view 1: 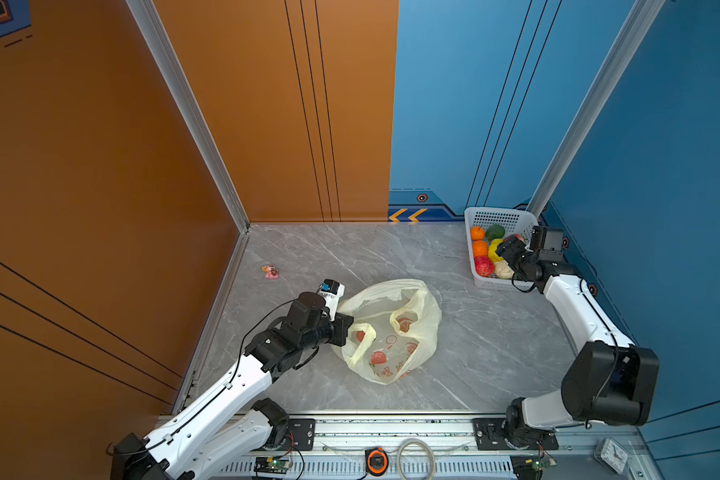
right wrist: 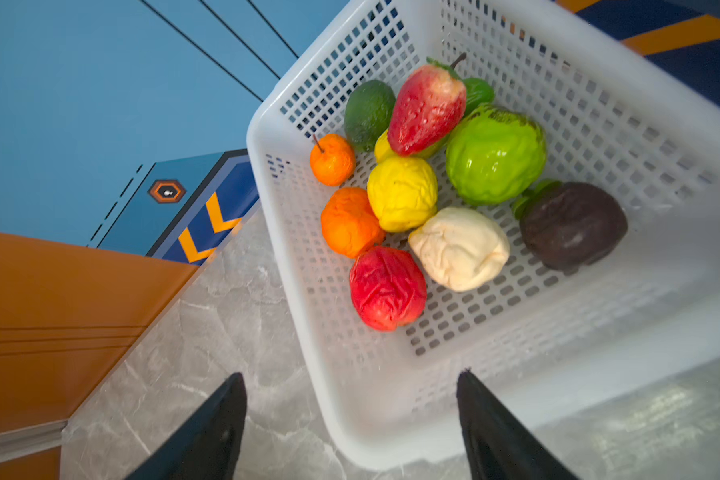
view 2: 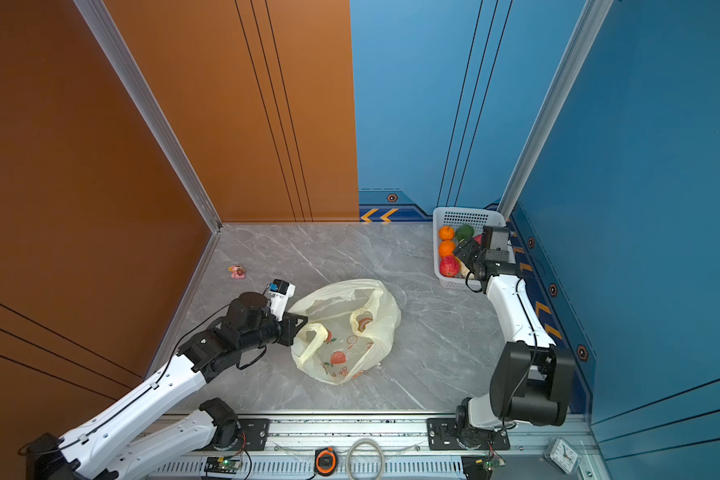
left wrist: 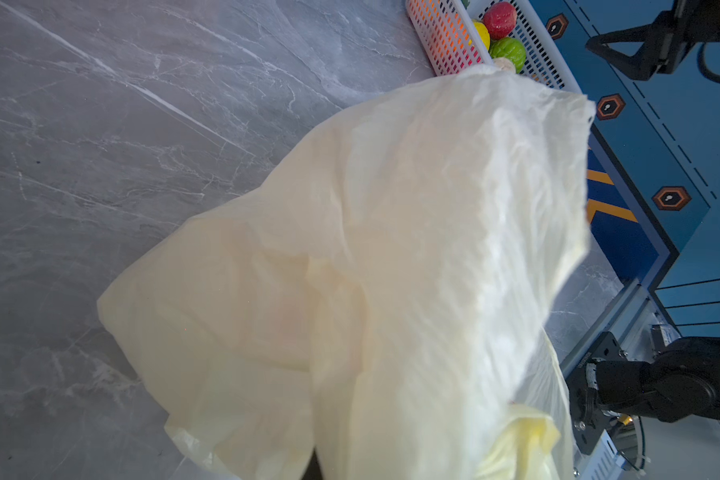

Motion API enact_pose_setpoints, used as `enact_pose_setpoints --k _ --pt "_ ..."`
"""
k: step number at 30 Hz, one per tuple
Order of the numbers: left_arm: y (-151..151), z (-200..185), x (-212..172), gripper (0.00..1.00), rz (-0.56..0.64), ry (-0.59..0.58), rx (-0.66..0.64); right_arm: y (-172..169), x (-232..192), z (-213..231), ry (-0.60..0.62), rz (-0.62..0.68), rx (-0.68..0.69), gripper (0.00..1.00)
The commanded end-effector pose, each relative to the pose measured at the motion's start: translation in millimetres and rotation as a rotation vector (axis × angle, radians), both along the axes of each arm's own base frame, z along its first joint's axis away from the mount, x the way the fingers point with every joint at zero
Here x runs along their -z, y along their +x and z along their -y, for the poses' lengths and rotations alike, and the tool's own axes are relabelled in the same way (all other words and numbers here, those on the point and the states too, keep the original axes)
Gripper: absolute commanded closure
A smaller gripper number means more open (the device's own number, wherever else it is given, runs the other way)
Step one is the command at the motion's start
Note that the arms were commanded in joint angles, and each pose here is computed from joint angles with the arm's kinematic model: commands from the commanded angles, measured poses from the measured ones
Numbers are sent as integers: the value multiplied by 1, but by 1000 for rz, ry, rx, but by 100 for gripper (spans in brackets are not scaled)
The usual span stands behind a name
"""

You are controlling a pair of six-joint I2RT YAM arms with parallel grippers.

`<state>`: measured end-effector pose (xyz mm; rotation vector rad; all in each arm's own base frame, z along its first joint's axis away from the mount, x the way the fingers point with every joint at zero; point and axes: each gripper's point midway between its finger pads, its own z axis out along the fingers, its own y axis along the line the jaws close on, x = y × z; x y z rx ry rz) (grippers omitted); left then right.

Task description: Untie the knot of the plastic bag and take out the fruit

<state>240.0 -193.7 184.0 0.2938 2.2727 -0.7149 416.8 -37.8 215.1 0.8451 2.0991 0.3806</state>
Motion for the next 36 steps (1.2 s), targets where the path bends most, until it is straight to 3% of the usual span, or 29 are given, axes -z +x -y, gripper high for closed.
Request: enact_pose_setpoints --k 1,13,17,23,25,31,36 --pt "23 7 -14 100 87 -8 -6 -45 9 -26 35 -62 -48 20" --pt "117 45 -41 100 204 -53 39 -166 17 -75 64 -103 -133 19" --pt "145 61 -41 100 200 -53 72 -185 22 -77 80 -112 -132 19" --pt "159 67 -19 95 145 -16 99 -192 16 -79 83 -104 -148 19" --pt "159 67 -15 84 130 -10 101 -192 14 -79 78 -100 -153 19" --pt "147 67 -29 36 128 -22 125 -191 10 -79 71 -93 -162 18" --pt "127 65 -41 15 120 -35 132 -190 8 -79 52 -91 -177 17"
